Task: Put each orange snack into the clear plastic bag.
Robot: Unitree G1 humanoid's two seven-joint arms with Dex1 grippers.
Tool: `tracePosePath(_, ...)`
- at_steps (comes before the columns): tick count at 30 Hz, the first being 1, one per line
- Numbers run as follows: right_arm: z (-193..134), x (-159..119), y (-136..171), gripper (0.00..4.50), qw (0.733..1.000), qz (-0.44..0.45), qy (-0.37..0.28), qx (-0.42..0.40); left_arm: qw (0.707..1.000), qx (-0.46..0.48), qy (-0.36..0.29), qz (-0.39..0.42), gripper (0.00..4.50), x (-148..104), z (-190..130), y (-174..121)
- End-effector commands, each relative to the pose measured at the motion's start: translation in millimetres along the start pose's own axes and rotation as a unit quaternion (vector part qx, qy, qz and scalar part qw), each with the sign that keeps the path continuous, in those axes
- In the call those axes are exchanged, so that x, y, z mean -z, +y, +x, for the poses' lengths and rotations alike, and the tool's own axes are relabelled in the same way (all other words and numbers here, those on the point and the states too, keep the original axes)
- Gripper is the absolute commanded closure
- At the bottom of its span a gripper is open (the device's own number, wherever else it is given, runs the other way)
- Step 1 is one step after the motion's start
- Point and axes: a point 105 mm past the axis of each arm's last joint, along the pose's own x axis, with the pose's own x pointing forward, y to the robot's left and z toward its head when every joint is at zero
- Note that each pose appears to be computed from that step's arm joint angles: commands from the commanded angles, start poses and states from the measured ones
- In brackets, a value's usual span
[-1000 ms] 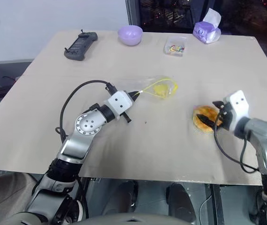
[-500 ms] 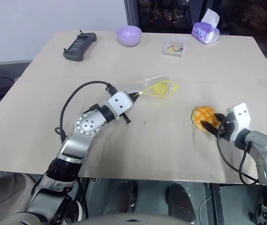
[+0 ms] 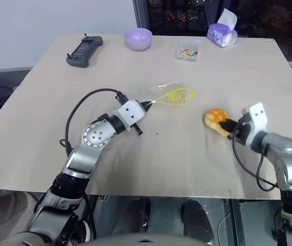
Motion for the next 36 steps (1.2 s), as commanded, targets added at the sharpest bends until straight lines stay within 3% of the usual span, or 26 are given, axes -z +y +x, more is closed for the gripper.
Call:
tracePosePath(1, 8.4, -37.0, 31.1, 4.48, 0.995, -0.004, -0.043, -0.087, 0.999, -0.003, -0.027, 0.017, 4.5, -14.4, 2.6, 2.8)
tracePosePath(5, 30.0, -53.2, 45.2, 4.48, 0.99, 0.004, -0.052, -0.13, 0.999, -0.002, -0.03, 0.019, 4.5, -16.2, 3.8, 2.5)
tracePosePath(14, 60.3, -41.6, 48.7, 4.48, 0.988, 0.002, -0.019, -0.155, 0.999, -0.002, -0.04, 0.021, 4.5, -21.0, 5.5, 3.2)
tracePosePath(19, 67.2, -43.7, 45.7, 4.48, 0.987, 0.027, -0.024, -0.154, 0.999, 0.003, -0.048, 0.021, 4.5, -23.4, 3.4, 0.3)
tracePosePath(25, 80.0, -42.2, 34.9, 4.48, 0.986, 0.077, -0.011, -0.146, 0.994, 0.073, -0.084, 0.0, 4.5, -32.8, 0.8, -18.9)
tracePosePath(32, 88.0, -49.7, 32.4, 4.48, 0.983, 0.086, -0.009, -0.162, 0.988, 0.125, -0.084, 0.028, 4.5, -22.3, -2.1, -23.0)
tracePosePath(36, 109.1, -58.2, 38.2, 4.48, 0.99, 0.059, -0.03, -0.124, 0.987, 0.128, -0.093, 0.023, 4.5, -24.5, 2.1, -25.4)
